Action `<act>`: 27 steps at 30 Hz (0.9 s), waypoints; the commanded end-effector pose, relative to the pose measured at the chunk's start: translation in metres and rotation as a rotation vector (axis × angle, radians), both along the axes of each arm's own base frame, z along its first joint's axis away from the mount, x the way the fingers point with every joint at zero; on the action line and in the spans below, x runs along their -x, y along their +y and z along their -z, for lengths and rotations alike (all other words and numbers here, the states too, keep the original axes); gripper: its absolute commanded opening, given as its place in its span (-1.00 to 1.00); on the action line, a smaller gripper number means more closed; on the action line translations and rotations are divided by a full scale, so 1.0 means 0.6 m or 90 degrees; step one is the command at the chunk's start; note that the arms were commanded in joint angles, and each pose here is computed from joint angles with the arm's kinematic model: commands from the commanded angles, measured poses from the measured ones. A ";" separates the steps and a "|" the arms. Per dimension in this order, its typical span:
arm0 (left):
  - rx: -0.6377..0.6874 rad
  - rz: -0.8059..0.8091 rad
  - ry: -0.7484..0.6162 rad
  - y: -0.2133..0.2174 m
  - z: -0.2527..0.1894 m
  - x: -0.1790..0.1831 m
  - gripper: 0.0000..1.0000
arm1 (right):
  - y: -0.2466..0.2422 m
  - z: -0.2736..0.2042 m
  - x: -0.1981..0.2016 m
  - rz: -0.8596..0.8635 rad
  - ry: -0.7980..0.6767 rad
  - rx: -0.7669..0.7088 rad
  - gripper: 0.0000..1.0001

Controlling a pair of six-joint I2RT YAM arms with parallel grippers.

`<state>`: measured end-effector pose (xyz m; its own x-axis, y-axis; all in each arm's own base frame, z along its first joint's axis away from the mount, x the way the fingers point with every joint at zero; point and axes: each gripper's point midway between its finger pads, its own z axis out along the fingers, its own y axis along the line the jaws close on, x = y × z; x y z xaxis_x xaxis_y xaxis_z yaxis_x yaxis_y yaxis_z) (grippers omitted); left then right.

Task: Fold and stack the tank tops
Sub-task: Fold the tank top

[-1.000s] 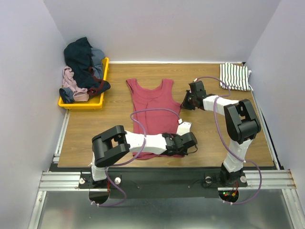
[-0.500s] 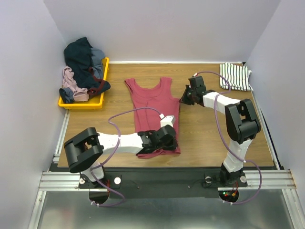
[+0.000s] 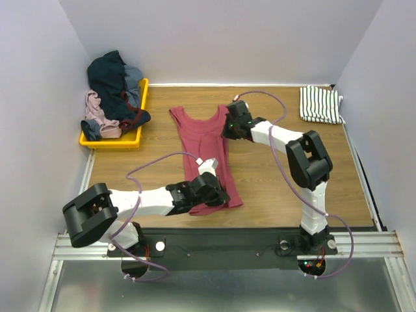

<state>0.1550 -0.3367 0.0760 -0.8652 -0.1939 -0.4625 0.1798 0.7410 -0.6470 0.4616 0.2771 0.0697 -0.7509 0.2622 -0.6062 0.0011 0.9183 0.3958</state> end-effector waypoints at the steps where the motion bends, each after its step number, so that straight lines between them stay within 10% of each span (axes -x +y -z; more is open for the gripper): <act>1: 0.038 -0.025 0.022 0.016 -0.011 0.010 -1.00 | 0.033 -0.006 -0.012 -0.004 -0.022 0.022 -0.88; 27: 0.042 -0.138 0.101 0.115 0.027 0.045 -1.00 | 0.120 -0.010 0.005 -0.028 -0.041 0.026 -0.88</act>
